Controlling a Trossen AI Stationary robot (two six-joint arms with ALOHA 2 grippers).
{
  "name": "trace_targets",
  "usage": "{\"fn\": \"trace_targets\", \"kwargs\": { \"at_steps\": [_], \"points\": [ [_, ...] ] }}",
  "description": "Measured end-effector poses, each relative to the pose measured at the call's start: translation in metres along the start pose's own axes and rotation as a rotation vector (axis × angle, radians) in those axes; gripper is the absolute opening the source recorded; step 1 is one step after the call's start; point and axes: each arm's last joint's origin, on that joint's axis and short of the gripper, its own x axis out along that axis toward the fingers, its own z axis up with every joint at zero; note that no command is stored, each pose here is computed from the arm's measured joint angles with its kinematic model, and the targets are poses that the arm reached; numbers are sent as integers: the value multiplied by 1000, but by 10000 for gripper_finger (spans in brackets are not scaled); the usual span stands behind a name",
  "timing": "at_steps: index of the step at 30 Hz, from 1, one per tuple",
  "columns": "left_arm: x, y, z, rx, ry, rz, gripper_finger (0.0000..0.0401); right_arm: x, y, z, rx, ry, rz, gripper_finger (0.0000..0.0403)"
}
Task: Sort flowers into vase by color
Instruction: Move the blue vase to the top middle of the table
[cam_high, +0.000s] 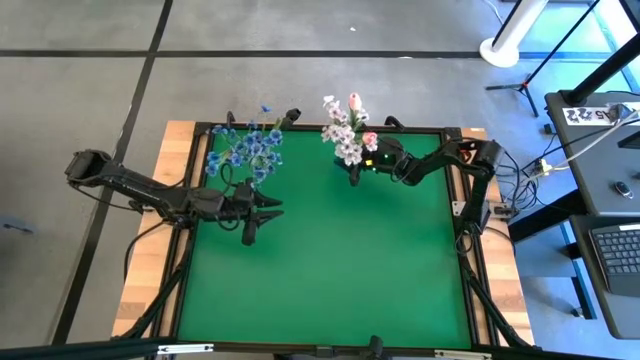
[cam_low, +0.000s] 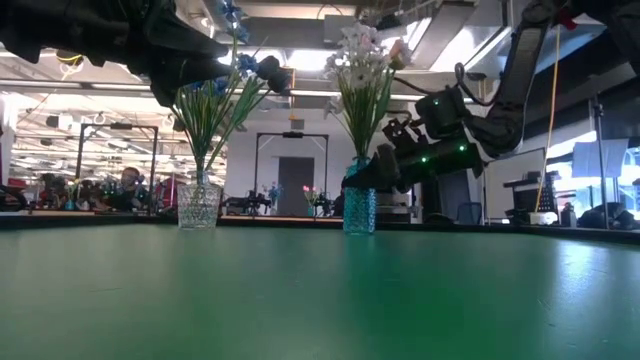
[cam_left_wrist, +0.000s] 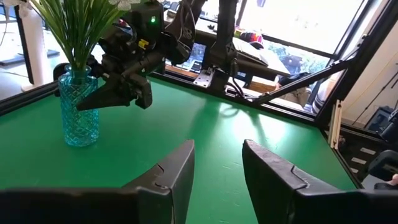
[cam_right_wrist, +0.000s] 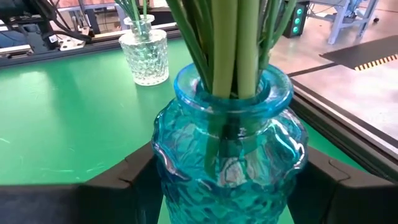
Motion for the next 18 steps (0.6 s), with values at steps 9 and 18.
{"fn": "trace_targets", "kwargs": {
  "at_steps": [9,18],
  "points": [
    [0,0,0,-3,2,1,131,0,-1,1,50,-28,-19,367],
    [0,1,-3,-19,26,9,130,0,0,1,58,-30,0,379]
  ]
}}
